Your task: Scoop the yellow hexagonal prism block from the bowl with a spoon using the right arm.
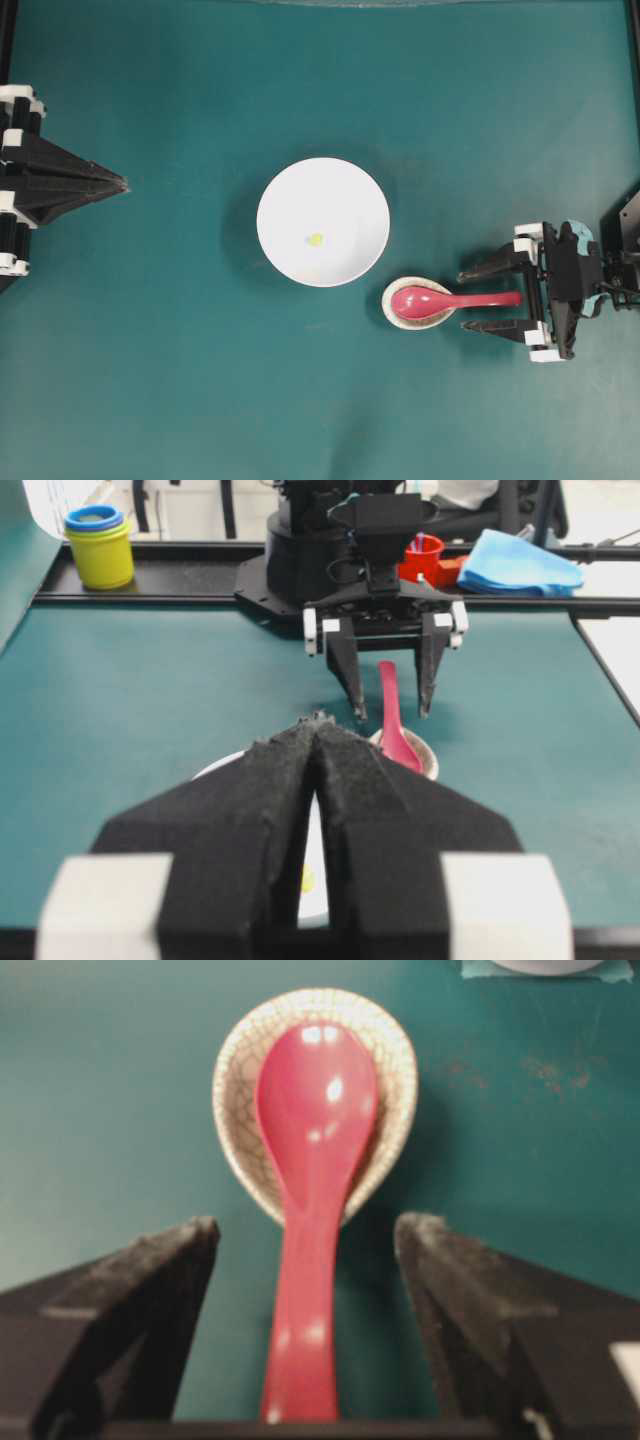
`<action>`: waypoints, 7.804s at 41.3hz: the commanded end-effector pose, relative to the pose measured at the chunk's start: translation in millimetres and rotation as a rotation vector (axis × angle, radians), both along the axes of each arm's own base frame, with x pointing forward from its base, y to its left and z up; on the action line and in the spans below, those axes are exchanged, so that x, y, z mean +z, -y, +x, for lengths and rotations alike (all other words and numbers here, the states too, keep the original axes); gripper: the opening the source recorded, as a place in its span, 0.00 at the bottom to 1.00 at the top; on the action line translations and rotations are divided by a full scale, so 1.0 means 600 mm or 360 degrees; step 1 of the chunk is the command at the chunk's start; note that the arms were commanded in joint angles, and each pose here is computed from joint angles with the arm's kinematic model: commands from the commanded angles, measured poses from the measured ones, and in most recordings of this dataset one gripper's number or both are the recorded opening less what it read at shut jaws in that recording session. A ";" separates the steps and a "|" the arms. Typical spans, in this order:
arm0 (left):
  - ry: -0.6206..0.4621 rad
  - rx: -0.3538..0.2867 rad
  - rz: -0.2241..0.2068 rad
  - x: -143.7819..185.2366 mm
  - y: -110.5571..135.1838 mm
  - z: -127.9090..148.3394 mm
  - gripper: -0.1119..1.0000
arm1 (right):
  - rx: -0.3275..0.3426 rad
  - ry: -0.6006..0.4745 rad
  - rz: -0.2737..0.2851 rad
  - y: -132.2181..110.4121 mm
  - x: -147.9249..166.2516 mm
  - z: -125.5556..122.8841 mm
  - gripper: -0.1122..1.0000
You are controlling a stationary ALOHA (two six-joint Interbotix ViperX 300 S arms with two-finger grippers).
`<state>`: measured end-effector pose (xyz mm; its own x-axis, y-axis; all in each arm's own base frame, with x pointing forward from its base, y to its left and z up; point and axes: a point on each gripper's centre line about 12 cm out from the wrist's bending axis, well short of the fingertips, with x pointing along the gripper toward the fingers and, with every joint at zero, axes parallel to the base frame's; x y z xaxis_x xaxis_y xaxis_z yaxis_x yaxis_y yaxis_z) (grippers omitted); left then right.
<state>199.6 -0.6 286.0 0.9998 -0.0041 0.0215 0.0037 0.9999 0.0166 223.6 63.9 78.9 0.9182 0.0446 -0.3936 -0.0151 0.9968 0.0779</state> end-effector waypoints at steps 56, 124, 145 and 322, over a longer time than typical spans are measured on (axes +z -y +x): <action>0.0051 -0.0002 -0.0020 0.018 0.000 0.004 0.10 | 0.0015 0.0086 0.0065 -0.006 0.047 0.012 0.33; 0.0061 -0.0001 0.0005 0.021 0.000 0.002 0.10 | -0.0130 -0.0353 0.0114 0.138 0.251 0.151 0.33; 0.0061 -0.0001 0.0005 0.021 0.000 0.002 0.10 | -0.0043 -0.0664 0.0177 0.134 0.218 0.191 0.33; 0.0066 -0.0001 0.0022 0.022 0.000 0.002 0.10 | -0.0060 -0.1210 0.0427 0.189 0.272 0.231 0.33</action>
